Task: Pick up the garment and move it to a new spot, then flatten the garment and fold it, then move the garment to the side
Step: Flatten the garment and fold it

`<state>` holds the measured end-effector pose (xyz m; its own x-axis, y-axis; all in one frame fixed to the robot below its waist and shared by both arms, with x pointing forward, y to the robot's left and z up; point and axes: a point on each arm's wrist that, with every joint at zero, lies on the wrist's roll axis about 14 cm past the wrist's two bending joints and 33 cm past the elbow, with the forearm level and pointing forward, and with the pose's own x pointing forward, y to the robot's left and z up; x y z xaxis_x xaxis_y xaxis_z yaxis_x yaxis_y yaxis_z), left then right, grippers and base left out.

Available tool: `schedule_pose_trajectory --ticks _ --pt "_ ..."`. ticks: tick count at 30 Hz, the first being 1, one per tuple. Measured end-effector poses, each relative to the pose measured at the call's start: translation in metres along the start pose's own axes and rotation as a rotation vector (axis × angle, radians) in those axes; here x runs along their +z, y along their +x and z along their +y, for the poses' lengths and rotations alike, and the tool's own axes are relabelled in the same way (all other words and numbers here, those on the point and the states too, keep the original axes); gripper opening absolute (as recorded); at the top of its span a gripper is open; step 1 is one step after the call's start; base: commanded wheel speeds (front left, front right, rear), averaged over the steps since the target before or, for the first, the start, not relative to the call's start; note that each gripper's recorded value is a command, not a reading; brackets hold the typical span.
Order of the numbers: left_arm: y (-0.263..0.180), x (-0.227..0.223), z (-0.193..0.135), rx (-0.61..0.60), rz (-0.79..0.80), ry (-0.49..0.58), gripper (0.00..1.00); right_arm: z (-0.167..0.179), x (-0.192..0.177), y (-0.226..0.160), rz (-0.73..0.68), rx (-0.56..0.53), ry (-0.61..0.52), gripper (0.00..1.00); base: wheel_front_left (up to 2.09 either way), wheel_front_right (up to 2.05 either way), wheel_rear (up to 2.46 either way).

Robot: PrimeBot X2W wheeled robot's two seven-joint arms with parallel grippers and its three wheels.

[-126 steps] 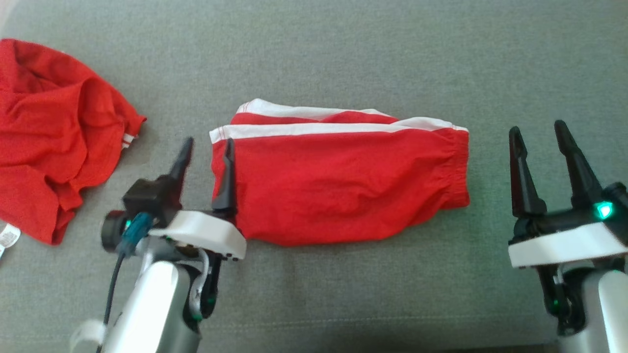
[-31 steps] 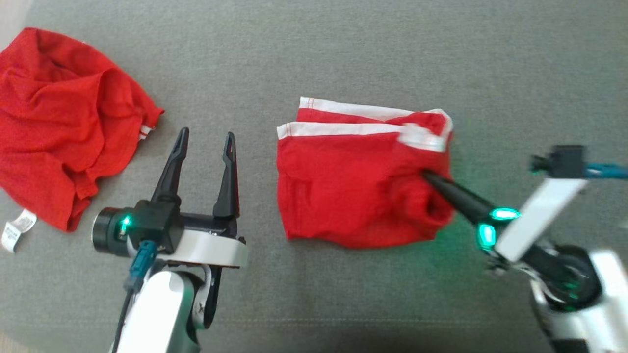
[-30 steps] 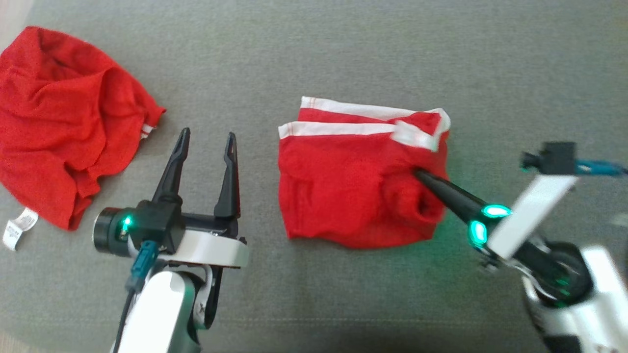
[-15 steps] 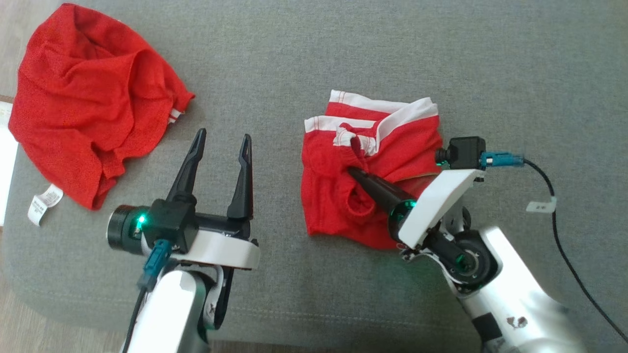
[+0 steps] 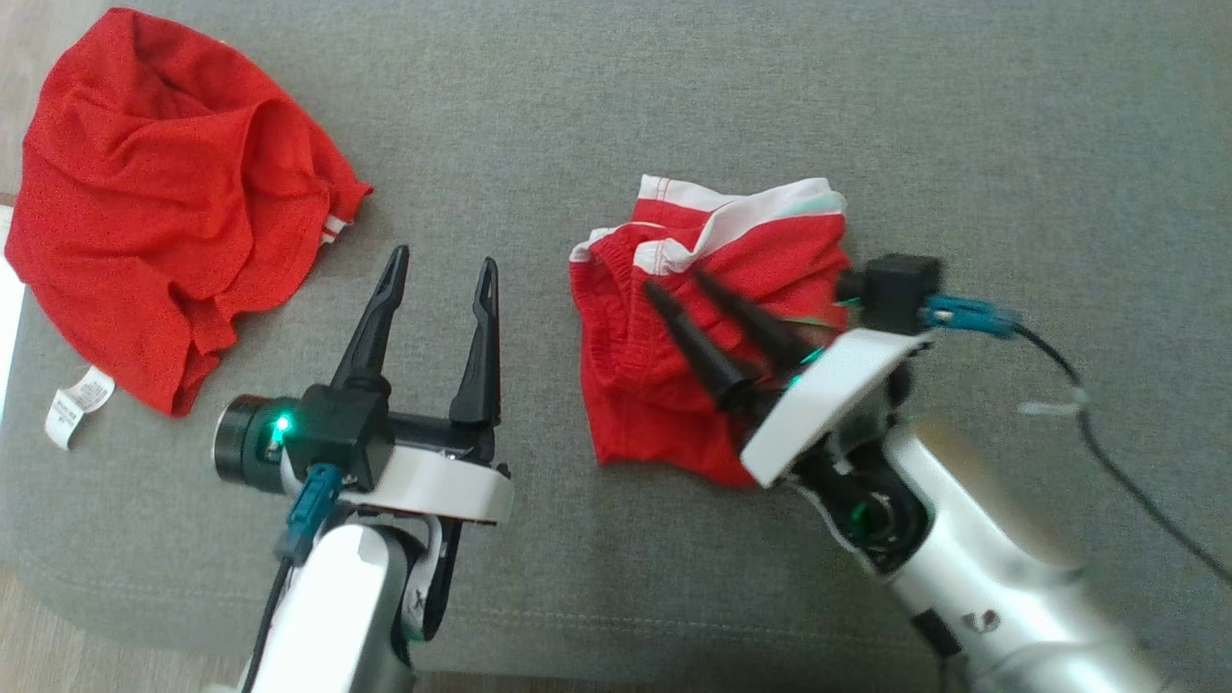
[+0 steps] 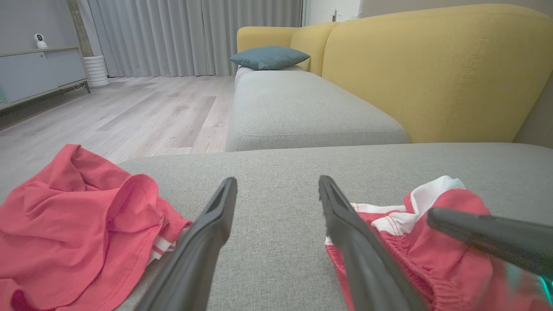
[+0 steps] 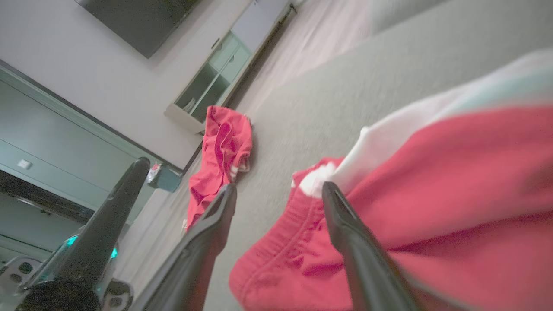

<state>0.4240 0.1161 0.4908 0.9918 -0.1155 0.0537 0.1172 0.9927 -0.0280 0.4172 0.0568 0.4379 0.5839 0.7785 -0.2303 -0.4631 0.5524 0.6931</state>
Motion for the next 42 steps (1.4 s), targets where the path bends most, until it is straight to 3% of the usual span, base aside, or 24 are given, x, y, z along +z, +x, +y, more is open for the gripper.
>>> schedule_pose_trajectory --ticks 5,12,17,22,42 --pt "0.001 0.003 -0.002 -0.005 -0.009 0.001 1.00 -0.026 0.057 -0.022 -0.255 -0.066 -0.327 1.00 0.00 0.00 0.00" --pt "0.004 0.007 -0.004 -0.012 -0.024 -0.002 1.00 -0.070 0.112 -0.080 -0.439 -0.268 -0.521 1.00 0.00 0.00 0.00" --pt "0.001 0.006 -0.005 -0.014 -0.020 0.003 1.00 -0.101 0.109 -0.143 -0.482 -0.457 -0.549 1.00 0.00 0.00 0.00" --pt "-0.004 0.005 -0.005 -0.017 -0.012 0.002 1.00 -0.101 0.099 -0.179 -0.497 -0.560 -0.537 1.00 0.00 0.00 0.00" --pt "-0.060 0.009 0.009 0.032 0.033 0.023 1.00 -0.052 0.076 -0.231 -0.521 -0.637 -0.517 1.00 0.00 0.00 0.00"
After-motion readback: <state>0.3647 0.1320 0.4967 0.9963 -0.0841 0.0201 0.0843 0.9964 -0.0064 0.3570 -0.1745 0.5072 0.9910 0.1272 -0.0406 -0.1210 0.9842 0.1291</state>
